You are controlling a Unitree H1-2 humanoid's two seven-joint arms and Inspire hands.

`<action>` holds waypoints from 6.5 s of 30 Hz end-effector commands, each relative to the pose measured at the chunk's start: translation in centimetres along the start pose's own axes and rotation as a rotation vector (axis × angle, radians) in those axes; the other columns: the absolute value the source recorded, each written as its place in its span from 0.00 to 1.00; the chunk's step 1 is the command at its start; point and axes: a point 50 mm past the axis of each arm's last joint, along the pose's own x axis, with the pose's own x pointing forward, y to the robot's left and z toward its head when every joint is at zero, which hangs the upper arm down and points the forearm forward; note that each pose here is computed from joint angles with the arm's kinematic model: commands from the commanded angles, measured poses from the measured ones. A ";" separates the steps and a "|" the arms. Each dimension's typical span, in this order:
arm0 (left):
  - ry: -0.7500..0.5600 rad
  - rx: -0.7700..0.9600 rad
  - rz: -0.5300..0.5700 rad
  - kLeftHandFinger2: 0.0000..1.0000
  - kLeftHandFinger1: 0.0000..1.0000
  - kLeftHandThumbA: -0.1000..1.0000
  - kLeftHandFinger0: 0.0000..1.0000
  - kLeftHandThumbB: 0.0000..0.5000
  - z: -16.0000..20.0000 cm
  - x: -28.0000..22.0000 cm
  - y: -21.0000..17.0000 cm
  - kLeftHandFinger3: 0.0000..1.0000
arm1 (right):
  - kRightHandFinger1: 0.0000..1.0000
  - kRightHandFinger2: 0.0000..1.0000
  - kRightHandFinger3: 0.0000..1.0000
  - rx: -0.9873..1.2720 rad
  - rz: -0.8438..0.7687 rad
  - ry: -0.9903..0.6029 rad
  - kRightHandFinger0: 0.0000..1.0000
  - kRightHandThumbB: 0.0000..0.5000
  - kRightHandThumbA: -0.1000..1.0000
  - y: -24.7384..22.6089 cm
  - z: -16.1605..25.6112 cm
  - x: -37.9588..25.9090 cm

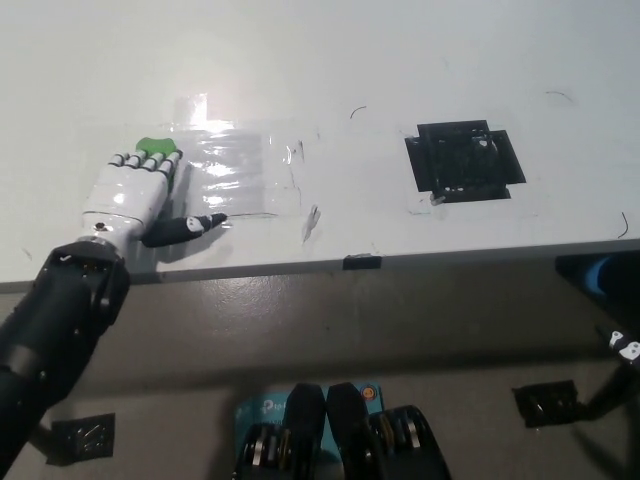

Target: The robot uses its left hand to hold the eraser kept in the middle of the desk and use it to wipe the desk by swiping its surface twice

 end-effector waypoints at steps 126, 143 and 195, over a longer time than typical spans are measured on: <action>-0.174 -0.274 -0.380 1.00 1.00 1.00 1.00 1.00 17.4 -1.0 -8.7 1.00 | 1.00 0.87 0.99 0.130 -0.267 -0.143 1.00 0.30 1.00 -1.4 3.4 1.3; 0.057 -0.405 -0.363 1.00 1.00 1.00 1.00 0.95 9.6 -2.8 -10.3 1.00 | 1.00 0.90 0.98 0.146 -0.281 -0.126 1.00 0.29 1.00 -1.9 2.8 0.7; 0.069 -0.384 0.233 1.00 1.00 1.00 1.00 0.96 -1.0 -2.6 5.5 1.00 | 1.00 0.92 1.00 0.100 -0.288 -0.112 1.00 0.30 1.00 -3.6 2.3 -0.2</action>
